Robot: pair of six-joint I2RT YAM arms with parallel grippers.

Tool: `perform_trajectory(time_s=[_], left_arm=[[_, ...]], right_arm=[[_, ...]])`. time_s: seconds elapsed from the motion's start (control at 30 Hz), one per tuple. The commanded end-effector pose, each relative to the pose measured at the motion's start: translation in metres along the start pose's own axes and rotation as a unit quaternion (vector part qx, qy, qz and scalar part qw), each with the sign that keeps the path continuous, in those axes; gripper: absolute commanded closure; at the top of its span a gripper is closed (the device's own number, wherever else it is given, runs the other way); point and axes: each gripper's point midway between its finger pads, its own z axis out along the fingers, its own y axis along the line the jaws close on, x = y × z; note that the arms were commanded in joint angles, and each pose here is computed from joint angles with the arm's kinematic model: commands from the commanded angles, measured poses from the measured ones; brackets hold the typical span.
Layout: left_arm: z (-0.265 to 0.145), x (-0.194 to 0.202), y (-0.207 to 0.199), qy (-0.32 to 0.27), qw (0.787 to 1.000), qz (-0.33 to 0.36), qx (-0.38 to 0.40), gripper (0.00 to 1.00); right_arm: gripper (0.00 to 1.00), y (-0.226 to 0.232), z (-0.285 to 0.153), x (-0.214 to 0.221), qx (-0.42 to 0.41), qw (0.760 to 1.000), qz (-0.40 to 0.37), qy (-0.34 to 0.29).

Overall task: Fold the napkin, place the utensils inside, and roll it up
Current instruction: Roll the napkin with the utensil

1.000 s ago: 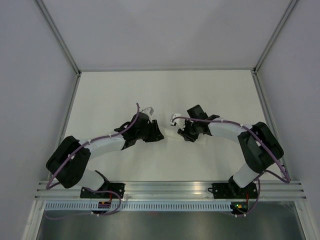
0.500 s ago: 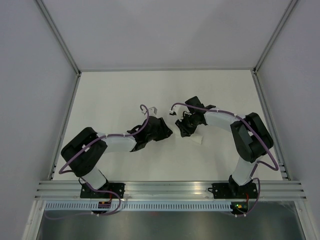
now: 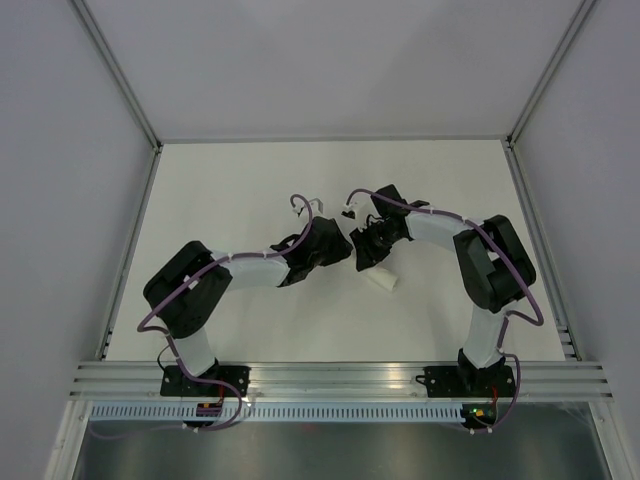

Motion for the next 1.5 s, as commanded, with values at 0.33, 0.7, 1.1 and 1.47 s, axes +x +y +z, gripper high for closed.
perform_trajectory(time_s=[0.33, 0.7, 1.1, 1.47], left_arm=[[-0.021, -0.05, -0.002, -0.056, 0.998, 0.02, -0.037, 0.5], [-0.002, -0.054, 0.033, -0.039, 0.993, 0.036, -0.107, 0.49], [0.053, -0.046, 0.052, 0.0, 0.986, 0.068, -0.149, 0.49], [0.077, -0.064, 0.042, 0.034, 0.978, 0.15, -0.143, 0.51]], right_arm=[[0.76, -0.01, 0.026, 0.011, -0.015, 0.985, 0.174, 0.011], [0.76, -0.019, 0.042, -0.014, -0.032, 0.965, 0.258, -0.039], [0.75, -0.038, 0.05, -0.047, -0.039, 0.941, 0.318, -0.107], [0.51, -0.036, 0.037, -0.083, -0.063, 0.936, 0.302, -0.167]])
